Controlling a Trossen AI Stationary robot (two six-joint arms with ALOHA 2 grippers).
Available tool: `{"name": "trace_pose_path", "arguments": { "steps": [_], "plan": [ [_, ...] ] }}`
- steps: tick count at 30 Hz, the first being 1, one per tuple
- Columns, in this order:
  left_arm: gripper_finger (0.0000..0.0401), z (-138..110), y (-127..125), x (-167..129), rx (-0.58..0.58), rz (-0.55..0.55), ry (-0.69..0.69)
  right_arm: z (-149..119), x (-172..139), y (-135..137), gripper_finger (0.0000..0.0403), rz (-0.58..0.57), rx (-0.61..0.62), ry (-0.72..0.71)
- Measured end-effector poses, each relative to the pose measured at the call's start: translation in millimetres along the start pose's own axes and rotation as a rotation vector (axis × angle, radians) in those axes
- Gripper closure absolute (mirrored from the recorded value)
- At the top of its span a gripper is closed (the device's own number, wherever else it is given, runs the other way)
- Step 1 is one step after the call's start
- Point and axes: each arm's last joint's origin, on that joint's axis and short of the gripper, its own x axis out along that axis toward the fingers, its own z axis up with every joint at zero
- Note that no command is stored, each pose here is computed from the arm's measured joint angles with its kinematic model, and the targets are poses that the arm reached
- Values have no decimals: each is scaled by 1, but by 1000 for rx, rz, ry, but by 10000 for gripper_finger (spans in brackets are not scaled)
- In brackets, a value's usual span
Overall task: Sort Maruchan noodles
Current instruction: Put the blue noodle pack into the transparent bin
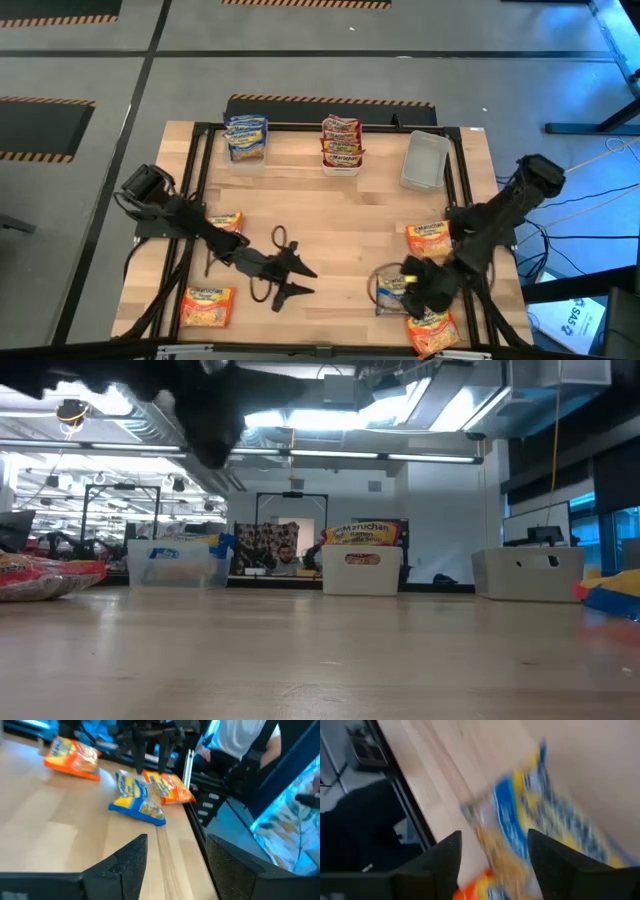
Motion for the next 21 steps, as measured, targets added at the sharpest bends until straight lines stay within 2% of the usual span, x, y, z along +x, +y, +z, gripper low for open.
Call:
{"name": "trace_pose_path", "arguments": {
  "steps": [5,10,15,21],
  "plan": [
    [190,-2,-2,36,17,-59,73,-38,-2,-7,165,-85,70,53],
    [192,-5,-2,59,26,-110,112,-57,9,-12,162,-152,114,9],
    [193,-6,3,61,38,-61,190,-61,29,-17,162,-214,71,-44],
    [193,-6,3,56,36,-66,260,-49,47,-13,162,-193,36,-170]
  ]
}}
